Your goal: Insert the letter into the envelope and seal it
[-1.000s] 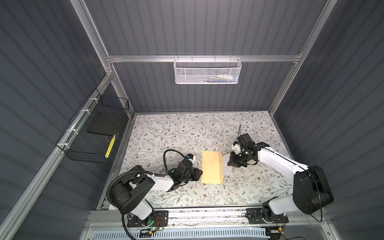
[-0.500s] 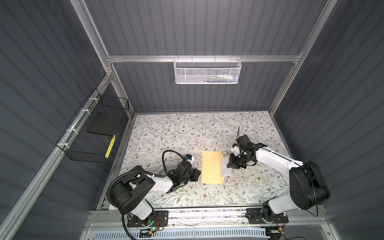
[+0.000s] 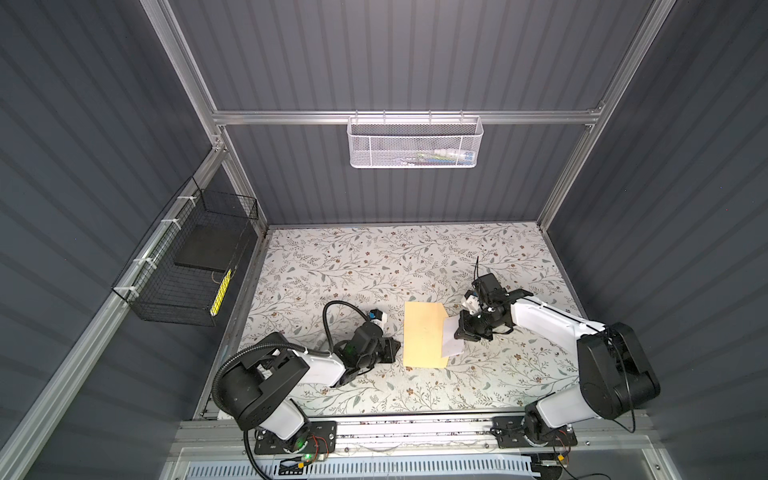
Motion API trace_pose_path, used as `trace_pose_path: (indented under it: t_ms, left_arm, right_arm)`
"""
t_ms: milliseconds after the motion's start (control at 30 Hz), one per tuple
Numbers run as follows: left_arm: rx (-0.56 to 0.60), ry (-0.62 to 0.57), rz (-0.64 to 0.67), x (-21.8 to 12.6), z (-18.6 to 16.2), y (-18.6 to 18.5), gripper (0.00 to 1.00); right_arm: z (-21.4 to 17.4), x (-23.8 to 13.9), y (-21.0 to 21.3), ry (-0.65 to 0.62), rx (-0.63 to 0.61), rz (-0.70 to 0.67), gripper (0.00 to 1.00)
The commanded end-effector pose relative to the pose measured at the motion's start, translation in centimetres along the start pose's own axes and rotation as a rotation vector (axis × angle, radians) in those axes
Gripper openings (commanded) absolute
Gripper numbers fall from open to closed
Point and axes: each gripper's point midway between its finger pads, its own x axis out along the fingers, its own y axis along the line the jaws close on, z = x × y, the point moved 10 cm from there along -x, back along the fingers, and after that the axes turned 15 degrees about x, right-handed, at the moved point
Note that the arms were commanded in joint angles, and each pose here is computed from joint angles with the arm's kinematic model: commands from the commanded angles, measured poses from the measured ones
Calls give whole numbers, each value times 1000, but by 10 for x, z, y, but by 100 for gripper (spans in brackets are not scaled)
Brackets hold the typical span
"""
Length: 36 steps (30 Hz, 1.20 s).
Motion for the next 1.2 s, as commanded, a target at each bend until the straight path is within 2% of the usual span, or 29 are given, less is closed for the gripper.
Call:
trace_pose_path:
  t_ms: [0,200,433,633,767,900,1167]
  left_arm:
    - [21,47,-6,1,6,-7,17]
    - [18,42,0,2,10,-8,16]
    - [12,-10,-28,-7,35,-23,18]
    - [-21,-34,-92,-4,51,-35,24]
    - [-43,-33,-122,5,50,-36,30]
    - [-68,-30,-135,16,44,-32,31]
    - [-105,12,-143,35,25,-21,23]
  right_arm:
    - [1,2,0,10,-9,-8,0]
    - [2,9,0,22,-4,-15,0]
    - [0,7,0,17,-1,-19,0]
    - [-1,7,-1,15,1,-18,0]
    - [-2,8,-1,16,4,-14,0]
    - [-3,9,0,19,-1,-14,0]
    - [-4,13,-4,26,-3,-22,0]
